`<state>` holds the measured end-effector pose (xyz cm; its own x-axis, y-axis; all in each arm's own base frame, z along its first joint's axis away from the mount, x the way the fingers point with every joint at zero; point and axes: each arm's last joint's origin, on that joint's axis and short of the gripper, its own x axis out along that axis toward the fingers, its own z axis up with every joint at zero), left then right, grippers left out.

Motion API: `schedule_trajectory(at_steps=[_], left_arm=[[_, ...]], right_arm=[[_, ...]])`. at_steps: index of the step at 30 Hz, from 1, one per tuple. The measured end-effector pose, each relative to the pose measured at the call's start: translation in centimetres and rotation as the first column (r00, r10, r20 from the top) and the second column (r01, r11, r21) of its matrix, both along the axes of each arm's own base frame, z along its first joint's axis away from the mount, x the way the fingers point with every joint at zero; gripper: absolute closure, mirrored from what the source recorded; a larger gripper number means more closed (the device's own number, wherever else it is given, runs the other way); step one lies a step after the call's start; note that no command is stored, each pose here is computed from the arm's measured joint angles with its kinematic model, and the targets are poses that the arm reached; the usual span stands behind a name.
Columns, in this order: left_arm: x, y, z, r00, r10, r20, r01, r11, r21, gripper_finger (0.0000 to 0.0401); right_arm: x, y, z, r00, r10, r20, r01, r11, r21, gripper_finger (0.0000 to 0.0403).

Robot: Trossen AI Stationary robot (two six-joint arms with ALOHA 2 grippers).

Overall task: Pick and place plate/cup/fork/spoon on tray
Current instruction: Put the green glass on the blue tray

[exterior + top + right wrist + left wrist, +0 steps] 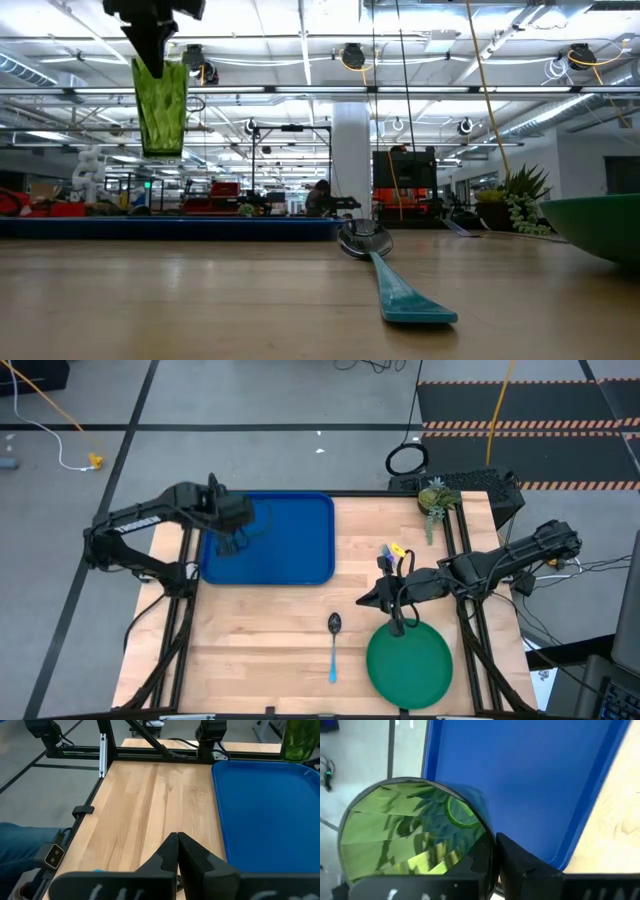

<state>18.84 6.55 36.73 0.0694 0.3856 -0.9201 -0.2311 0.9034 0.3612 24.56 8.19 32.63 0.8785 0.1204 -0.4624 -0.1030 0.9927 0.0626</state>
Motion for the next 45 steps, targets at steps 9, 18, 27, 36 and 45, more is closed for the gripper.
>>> schedule_trajectory(at_steps=[9, 18, 27, 36, 45], left_arm=[[-1.1, 4.4, 0.2, 0.986, 0.141, 0.086, -0.140, 0.990, -0.014, 0.0387], [-1.7, 7.7, -2.5, 0.977, 0.186, 0.107, -0.184, 0.982, -0.033, 0.0392], [-3.5, 10.3, -6.7, 0.962, 0.269, 0.048, -0.266, 0.963, -0.049, 0.0377], [-5.0, 11.9, -8.4, 0.945, 0.320, 0.071, -0.314, 0.945, -0.086, 0.0380], [-5.7, 12.1, -9.6, 0.943, 0.329, 0.043, -0.324, 0.941, -0.101, 0.0389]], right_arm=[[-0.1, 0.2, -0.1, 1.000, 0.008, -0.010, -0.008, 1.000, 0.001, 0.0403], [-0.5, 1.2, -0.1, 0.999, 0.053, -0.015, -0.053, 0.999, -0.001, 0.0403], [-0.7, 1.6, -0.1, 0.998, 0.066, -0.015, -0.066, 0.998, -0.001, 0.0403], [-0.7, 1.6, -0.1, 0.998, 0.065, -0.015, -0.065, 0.998, -0.002, 0.0403], [-0.7, 1.6, -0.1, 0.998, 0.065, -0.015, -0.065, 0.998, -0.002, 0.0403]])
